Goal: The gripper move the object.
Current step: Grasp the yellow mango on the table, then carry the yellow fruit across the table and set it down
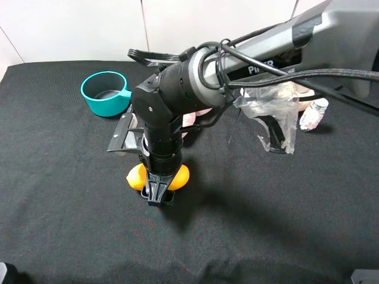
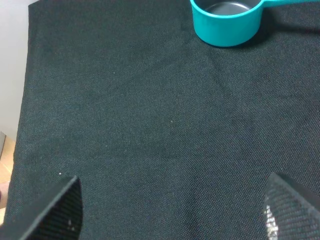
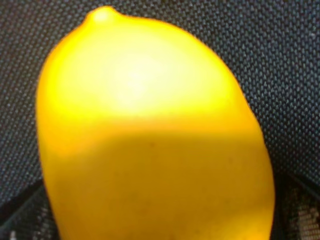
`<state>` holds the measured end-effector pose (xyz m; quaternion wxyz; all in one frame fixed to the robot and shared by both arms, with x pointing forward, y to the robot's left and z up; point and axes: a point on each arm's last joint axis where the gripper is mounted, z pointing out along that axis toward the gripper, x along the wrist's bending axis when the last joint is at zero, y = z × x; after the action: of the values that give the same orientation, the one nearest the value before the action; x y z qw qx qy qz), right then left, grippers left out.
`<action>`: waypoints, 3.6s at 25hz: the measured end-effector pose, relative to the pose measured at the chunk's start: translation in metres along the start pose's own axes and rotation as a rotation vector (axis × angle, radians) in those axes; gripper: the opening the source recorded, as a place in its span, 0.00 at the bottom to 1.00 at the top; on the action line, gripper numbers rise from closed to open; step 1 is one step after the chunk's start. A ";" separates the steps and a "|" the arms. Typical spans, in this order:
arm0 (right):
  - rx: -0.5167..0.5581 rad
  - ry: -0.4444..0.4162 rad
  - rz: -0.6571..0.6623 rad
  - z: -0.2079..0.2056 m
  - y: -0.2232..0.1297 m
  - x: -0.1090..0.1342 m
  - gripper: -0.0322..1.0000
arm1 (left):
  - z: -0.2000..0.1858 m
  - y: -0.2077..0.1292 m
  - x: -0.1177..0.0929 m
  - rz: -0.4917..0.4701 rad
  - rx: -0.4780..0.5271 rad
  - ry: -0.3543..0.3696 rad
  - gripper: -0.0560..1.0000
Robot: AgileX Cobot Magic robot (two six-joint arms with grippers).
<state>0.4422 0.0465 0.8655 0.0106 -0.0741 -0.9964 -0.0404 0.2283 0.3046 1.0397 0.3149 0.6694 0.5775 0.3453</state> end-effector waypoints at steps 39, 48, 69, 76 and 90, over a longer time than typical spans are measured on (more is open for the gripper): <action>-0.059 0.017 0.139 -0.044 -0.006 -0.010 0.47 | 0.000 0.000 0.000 0.000 0.000 0.000 0.81; -0.110 0.013 0.294 -0.085 -0.019 -0.024 0.47 | 0.000 0.000 0.000 0.000 0.000 0.001 0.81; -0.119 -0.022 0.642 -0.141 -0.103 -0.110 0.47 | 0.000 0.000 0.000 0.000 0.000 0.001 0.81; -0.147 -0.049 0.715 -0.139 -0.119 -0.132 0.47 | 0.000 0.000 0.000 0.000 0.000 0.001 0.81; -0.097 -0.021 0.792 -0.111 -0.128 -0.182 0.47 | 0.000 0.000 0.000 0.000 0.000 0.001 0.81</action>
<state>0.6053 -0.1158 0.9610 0.0117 -0.4533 -0.8878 -0.0794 0.2283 0.3046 1.0397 0.3146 0.6694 0.5775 0.3456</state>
